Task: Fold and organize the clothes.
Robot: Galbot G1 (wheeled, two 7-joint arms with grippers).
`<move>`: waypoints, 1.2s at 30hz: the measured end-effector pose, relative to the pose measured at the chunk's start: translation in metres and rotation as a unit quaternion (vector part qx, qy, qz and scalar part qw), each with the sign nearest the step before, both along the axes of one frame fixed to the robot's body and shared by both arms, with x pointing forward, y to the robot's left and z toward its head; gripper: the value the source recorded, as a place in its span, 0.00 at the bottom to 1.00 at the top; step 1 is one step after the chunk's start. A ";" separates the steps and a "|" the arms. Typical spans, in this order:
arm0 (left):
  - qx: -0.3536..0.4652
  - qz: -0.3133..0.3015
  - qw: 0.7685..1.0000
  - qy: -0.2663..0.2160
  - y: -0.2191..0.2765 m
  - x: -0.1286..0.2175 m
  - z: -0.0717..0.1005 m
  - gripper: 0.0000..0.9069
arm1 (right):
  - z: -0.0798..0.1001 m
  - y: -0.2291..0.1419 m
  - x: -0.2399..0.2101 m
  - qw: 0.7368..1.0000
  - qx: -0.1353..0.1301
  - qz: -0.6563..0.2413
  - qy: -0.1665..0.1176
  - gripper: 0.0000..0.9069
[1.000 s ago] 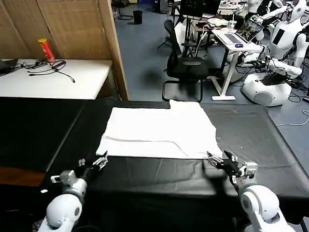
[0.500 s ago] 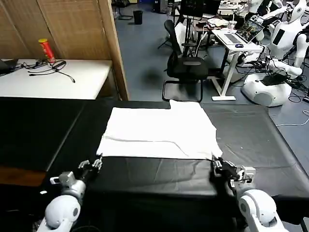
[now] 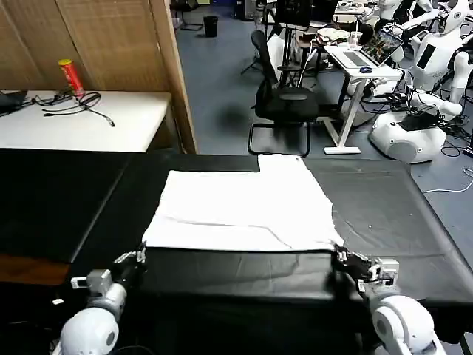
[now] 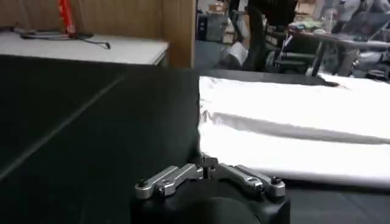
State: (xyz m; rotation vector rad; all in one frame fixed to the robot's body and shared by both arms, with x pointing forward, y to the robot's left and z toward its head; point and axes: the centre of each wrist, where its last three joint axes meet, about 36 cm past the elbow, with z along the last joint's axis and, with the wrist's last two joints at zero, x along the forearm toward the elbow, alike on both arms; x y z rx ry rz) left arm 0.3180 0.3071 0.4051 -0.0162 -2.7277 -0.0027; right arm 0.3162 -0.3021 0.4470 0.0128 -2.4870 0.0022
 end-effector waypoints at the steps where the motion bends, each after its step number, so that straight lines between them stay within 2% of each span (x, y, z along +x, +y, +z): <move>1: 0.003 -0.002 1.000 0.001 0.000 -0.003 0.002 0.00 | 0.002 0.002 -0.005 1.000 -0.004 -0.001 0.006 0.04; 9: 0.033 -0.012 0.999 0.016 0.003 -0.026 0.016 0.00 | 0.016 0.017 -0.034 1.000 -0.013 0.013 0.009 0.05; 10: 0.034 -0.011 0.999 0.023 0.002 -0.030 0.017 0.38 | 0.017 0.018 -0.036 1.000 -0.014 0.015 0.009 0.19; 11: 0.036 -0.009 0.999 0.029 0.001 -0.033 0.017 0.97 | 0.019 0.018 -0.038 1.000 -0.015 0.017 0.008 0.91; 12: 0.037 -0.008 0.999 0.034 0.001 -0.036 0.018 0.97 | 0.020 0.019 -0.039 1.000 -0.017 0.019 0.007 0.97; 21: 0.054 0.011 0.996 0.070 -0.004 -0.058 0.029 0.97 | 0.046 0.023 -0.054 0.999 -0.022 0.041 -0.014 0.97; 25: 0.062 0.017 0.995 0.078 -0.006 -0.066 0.037 0.97 | 0.061 0.023 -0.058 0.998 -0.007 0.048 -0.029 0.97; 27: 0.057 0.015 0.996 0.066 -0.008 -0.066 0.045 0.97 | 0.067 0.021 -0.056 0.998 0.003 0.053 -0.039 0.97; 30: 0.039 0.024 0.998 0.049 -0.009 -0.060 0.059 0.97 | 0.075 0.015 -0.045 0.996 0.004 0.060 -0.062 0.97; 34: 0.012 0.041 0.998 0.038 -0.009 -0.033 0.072 0.97 | 0.074 0.003 -0.010 0.990 0.009 0.057 -0.128 0.97; 36: -0.013 0.033 0.999 0.017 -0.007 -0.014 0.077 0.97 | 0.069 -0.004 0.013 0.987 0.009 0.051 -0.151 0.97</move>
